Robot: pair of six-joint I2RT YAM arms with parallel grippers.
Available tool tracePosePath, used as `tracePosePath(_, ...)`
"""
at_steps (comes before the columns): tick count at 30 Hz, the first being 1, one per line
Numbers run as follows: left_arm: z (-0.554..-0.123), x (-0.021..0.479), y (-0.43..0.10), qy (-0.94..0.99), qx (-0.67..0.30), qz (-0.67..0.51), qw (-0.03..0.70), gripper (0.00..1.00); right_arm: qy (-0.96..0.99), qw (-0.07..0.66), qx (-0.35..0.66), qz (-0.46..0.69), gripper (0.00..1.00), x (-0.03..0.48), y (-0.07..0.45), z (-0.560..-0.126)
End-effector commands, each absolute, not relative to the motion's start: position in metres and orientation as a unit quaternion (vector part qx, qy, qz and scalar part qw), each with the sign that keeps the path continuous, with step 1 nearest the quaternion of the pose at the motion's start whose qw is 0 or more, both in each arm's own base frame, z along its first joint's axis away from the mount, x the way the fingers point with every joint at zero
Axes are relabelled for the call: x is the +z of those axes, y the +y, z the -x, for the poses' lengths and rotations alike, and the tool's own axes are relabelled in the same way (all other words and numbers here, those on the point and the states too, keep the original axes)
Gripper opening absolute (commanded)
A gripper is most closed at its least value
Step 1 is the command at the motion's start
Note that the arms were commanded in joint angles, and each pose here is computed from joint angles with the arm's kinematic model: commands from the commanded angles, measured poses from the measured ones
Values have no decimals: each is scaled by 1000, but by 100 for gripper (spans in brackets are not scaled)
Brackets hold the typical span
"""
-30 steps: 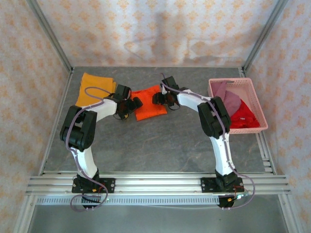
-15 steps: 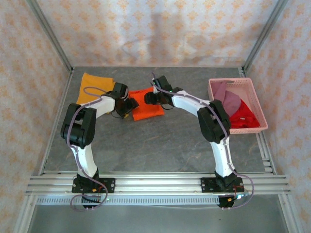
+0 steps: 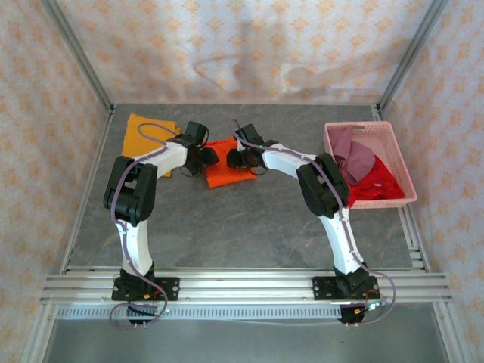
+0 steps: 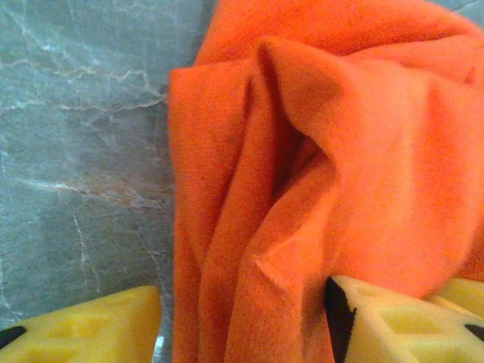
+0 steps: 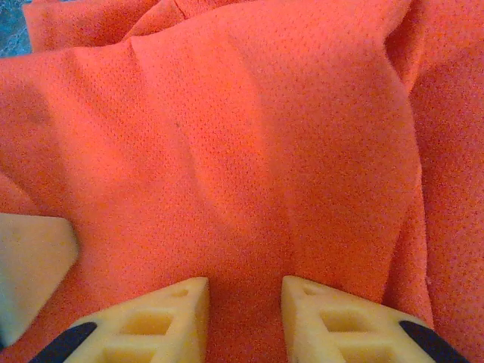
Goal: Fold and stack the t-shirts
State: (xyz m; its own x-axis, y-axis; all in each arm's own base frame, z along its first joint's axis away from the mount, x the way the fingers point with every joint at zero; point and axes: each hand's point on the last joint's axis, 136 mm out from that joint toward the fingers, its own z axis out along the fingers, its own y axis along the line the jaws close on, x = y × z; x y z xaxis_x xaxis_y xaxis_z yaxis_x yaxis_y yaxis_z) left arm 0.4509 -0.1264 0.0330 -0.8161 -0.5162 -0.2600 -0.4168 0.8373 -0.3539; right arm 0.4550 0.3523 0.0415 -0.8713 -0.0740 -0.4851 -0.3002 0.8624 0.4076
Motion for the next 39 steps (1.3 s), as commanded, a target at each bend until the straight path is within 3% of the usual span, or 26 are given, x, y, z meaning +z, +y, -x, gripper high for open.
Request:
tracePosePath(1, -446, 20, -124, 949, -119, 247, 156, 54, 947, 203, 233, 91, 31, 21, 344, -445)
tracePosePath(3, -446, 16, -124, 949, -121, 249, 152, 51, 946, 202, 234, 92, 31, 21, 345, -444)
tracePosePath(8, -446, 14, -127, 949, -124, 251, 148, 32, 946, 201, 236, 90, 30, 20, 345, -444)
tracePosePath(12, -445, 15, -127, 949, -123, 250, 147, 28, 946, 202, 238, 90, 30, 21, 346, -444)
tracePosePath(18, -445, 14, -126, 950, -121, 249, 146, 2, 945, 202, 241, 89, 30, 22, 346, -445)
tracePosePath(22, -448, 24, -126, 952, -121, 235, 157, 0, 942, 207, 249, 91, 32, 32, 347, -445)
tracePosePath(24, -450, 32, -126, 957, -115, 216, 158, 0, 938, 216, 255, 92, 37, 41, 348, -445)
tracePosePath(32, -445, 74, -100, 980, -19, 114, 164, 0, 908, 285, 288, 104, 77, 105, 342, -438)
tracePosePath(39, -449, 109, -64, 980, 106, 20, 165, 0, 881, 318, 313, 156, 84, 131, 342, -409)
